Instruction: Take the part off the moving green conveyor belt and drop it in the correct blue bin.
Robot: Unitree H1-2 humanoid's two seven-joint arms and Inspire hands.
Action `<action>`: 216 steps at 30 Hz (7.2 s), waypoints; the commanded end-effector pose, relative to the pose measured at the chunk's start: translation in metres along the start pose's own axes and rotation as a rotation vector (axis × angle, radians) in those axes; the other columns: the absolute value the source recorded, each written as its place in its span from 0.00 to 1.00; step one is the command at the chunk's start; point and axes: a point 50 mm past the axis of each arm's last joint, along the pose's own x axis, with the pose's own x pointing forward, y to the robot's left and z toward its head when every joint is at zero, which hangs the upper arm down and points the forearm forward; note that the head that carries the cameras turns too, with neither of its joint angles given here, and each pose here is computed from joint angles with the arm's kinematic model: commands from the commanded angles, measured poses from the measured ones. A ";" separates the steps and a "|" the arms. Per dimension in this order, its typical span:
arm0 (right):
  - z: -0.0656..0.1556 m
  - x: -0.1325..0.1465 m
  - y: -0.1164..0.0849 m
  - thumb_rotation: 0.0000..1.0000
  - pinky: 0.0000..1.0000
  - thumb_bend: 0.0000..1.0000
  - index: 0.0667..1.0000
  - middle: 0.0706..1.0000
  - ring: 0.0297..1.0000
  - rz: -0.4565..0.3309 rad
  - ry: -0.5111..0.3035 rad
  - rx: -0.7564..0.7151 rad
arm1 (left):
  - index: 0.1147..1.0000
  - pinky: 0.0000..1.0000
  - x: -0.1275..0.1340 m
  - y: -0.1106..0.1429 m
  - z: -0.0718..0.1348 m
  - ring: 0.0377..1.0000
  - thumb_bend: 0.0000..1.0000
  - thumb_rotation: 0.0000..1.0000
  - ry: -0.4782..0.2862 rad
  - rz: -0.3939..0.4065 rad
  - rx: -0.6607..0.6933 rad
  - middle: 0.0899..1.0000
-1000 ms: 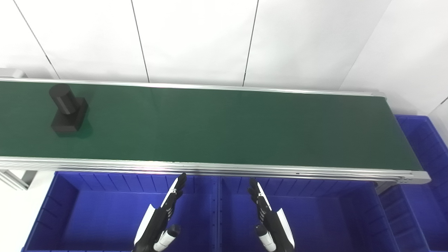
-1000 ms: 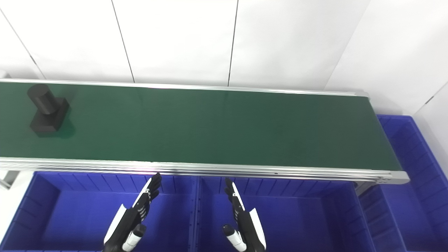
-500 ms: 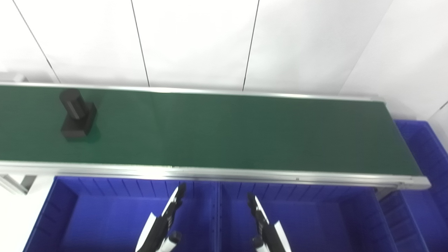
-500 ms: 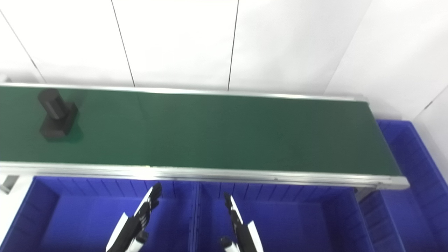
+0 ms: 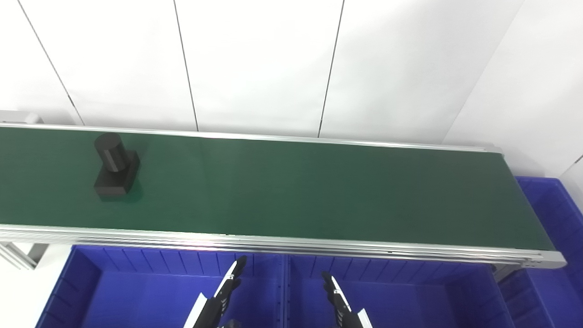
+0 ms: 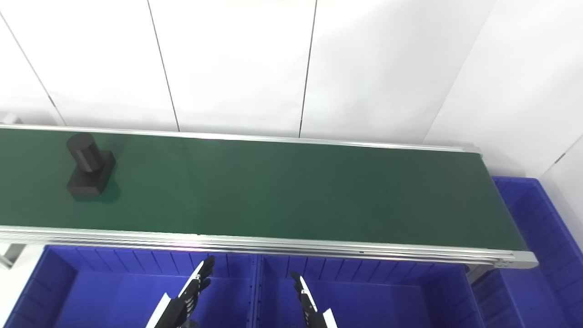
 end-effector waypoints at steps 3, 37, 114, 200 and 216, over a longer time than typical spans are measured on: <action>0.010 0.005 0.001 0.98 0.98 1.00 0.98 1.00 0.99 -0.008 -0.077 0.011 | 0.98 0.98 0.006 0.001 0.008 1.00 0.96 1.00 -0.067 0.017 -0.002 1.00; 0.004 0.004 -0.018 1.00 0.98 0.96 1.00 1.00 1.00 -0.006 -0.064 -0.007 | 0.98 0.92 0.018 -0.014 0.009 0.99 0.88 1.00 -0.079 0.021 0.000 1.00; 0.151 0.163 -0.098 0.89 0.85 0.91 0.75 0.92 0.92 -0.125 -0.539 -0.051 | 0.97 0.96 0.036 -0.029 0.008 0.98 0.85 0.96 -0.083 0.020 -0.035 0.97; 0.187 0.327 -0.031 0.34 0.47 1.00 0.74 0.73 0.57 0.027 -0.257 -0.361 | 0.93 0.72 0.044 -0.082 0.050 0.81 0.90 0.92 -0.241 0.050 -0.063 0.77; 0.178 0.328 -0.018 0.00 0.30 0.51 0.52 0.44 0.35 -0.009 -0.201 -0.424 | 0.93 0.71 0.040 -0.079 0.054 0.80 0.91 0.92 -0.248 0.046 -0.080 0.76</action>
